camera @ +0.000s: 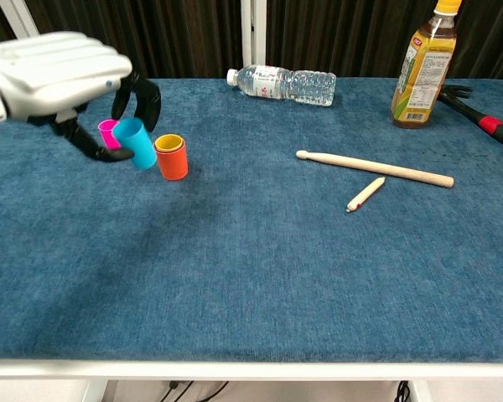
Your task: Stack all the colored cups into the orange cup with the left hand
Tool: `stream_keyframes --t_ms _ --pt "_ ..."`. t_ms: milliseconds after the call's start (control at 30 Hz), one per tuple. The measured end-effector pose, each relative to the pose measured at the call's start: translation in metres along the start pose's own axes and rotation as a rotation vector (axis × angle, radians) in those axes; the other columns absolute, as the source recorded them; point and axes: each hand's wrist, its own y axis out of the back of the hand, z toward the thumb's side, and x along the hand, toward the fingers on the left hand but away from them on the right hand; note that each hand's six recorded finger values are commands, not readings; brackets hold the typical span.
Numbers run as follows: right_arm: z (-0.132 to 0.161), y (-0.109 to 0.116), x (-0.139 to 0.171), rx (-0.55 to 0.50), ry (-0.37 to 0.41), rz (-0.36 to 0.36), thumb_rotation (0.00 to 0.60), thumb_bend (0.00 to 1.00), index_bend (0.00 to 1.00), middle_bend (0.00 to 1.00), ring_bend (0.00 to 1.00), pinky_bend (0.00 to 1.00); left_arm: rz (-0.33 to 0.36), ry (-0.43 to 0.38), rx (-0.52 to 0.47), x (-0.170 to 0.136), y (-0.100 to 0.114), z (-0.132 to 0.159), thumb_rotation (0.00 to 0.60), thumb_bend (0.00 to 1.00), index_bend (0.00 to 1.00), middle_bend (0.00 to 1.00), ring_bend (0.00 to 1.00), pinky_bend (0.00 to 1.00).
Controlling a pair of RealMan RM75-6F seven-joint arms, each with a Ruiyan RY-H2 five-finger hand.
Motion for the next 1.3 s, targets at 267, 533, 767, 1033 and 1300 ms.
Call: stream_keyframes --t_ms 267,533,767,1033,1300 --pt "0.007 0.0 -0.001 -0.006 0.025 -0.002 0.6 0.33 0.0 0.0 0.0 0.0 -0.032 0.007 -0.015 0.033 0.003 0.0 0.6 0.34 0.5 0.48 0.5 0.27" --pt "0.005 -0.001 -0.001 -0.003 0.018 0.005 0.6 0.33 0.0 0.0 0.0 0.0 -0.046 0.042 -0.008 0.05 -0.004 -0.007 0.6 0.34 0.49 0.47 0.49 0.27" --pt "0.008 -0.002 -0.001 -0.004 0.027 0.005 0.6 0.33 0.0 0.0 0.0 0.0 -0.041 0.052 0.005 0.052 -0.008 -0.011 0.6 0.34 0.49 0.47 0.49 0.27" --pt "0.005 -0.003 -0.001 -0.003 0.019 0.009 0.6 0.33 0.0 0.0 0.0 0.0 -0.041 0.071 0.01 0.059 -0.012 -0.017 0.6 0.34 0.49 0.47 0.49 0.26" --pt "0.005 -0.005 -0.002 -0.006 0.019 0.015 0.6 0.33 0.0 0.0 0.0 0.0 -0.052 0.079 -0.004 0.062 -0.021 -0.017 0.6 0.33 0.47 0.46 0.48 0.26"
